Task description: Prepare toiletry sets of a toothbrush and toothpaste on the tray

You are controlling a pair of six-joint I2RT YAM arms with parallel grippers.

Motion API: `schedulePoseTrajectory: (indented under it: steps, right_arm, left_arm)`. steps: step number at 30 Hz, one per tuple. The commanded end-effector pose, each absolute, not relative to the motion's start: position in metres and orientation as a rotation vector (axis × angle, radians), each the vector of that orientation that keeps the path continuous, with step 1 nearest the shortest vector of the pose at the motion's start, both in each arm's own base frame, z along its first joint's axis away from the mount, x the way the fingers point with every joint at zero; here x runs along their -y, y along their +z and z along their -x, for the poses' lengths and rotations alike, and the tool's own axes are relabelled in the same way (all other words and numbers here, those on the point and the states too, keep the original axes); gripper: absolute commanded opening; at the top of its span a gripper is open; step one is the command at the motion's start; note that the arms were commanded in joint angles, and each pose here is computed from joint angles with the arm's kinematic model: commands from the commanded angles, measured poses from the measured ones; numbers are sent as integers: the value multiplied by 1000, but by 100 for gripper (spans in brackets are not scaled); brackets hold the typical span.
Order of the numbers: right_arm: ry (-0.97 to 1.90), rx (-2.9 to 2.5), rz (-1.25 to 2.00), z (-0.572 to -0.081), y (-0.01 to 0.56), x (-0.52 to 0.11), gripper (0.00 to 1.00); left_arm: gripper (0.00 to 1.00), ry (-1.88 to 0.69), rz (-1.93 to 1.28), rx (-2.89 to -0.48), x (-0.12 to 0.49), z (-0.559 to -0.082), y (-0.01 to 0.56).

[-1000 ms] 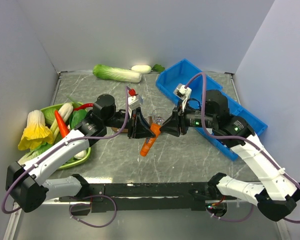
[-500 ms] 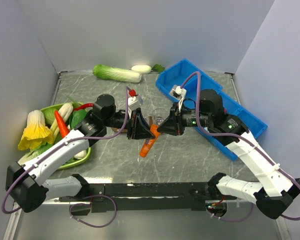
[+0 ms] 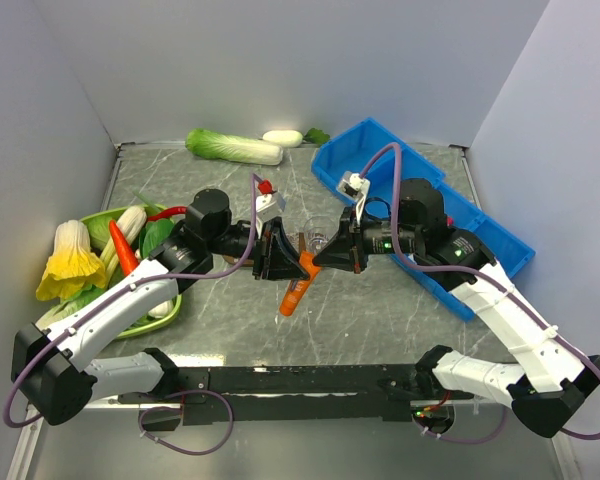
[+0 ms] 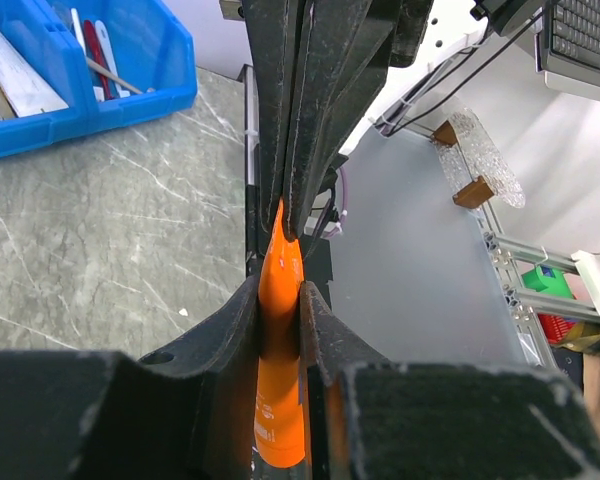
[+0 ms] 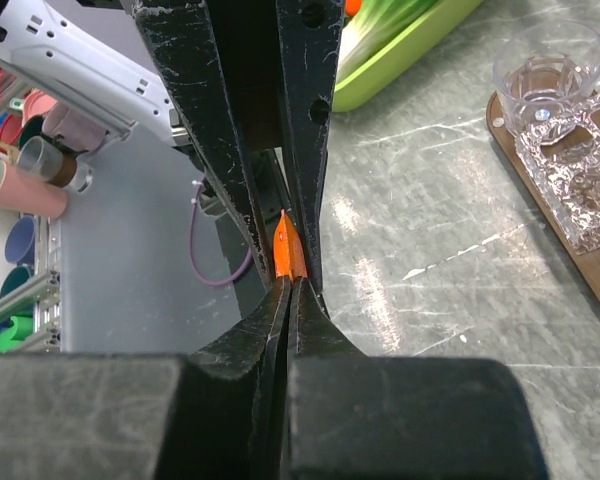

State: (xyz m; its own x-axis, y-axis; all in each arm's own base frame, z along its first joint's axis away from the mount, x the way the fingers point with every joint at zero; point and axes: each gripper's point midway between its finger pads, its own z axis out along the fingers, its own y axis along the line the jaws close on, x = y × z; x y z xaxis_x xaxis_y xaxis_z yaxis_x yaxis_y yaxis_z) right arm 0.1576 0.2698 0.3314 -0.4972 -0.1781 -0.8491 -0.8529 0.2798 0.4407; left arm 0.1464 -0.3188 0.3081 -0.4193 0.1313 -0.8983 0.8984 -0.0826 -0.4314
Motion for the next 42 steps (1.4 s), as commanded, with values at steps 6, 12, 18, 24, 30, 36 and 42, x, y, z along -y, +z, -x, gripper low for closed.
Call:
schedulePoseTrajectory:
  steps: [6, 12, 18, 24, 30, 36, 42]
  right_arm:
    - [1198, -1796, 879, -166, 344, -268, 0]
    - [1012, -1802, 751, -182, 354, -246, 0]
    - [837, -1739, 651, -192, 373, -226, 0]
    - [655, -1727, 530, -222, 373, -223, 0]
    - [556, -1701, 511, -260, 368, -245, 0]
    - [552, -1665, 601, -290, 361, -286, 0]
    - [477, -1670, 690, -325, 348, -306, 0]
  left_arm:
    - [60, -1505, -1111, -1496, 319, -156, 324]
    - [91, -1353, -956, -1514, 297, -190, 336]
    - [99, -1002, -578, -1529, 238, -248, 357]
    - [97, -597, -72, -1673, 144, -305, 330]
    - [97, -373, 87, -1798, 98, -320, 292]
    - [97, -378, 53, -1805, 102, -320, 291]
    - [97, -339, 56, -1837, 98, -325, 281]
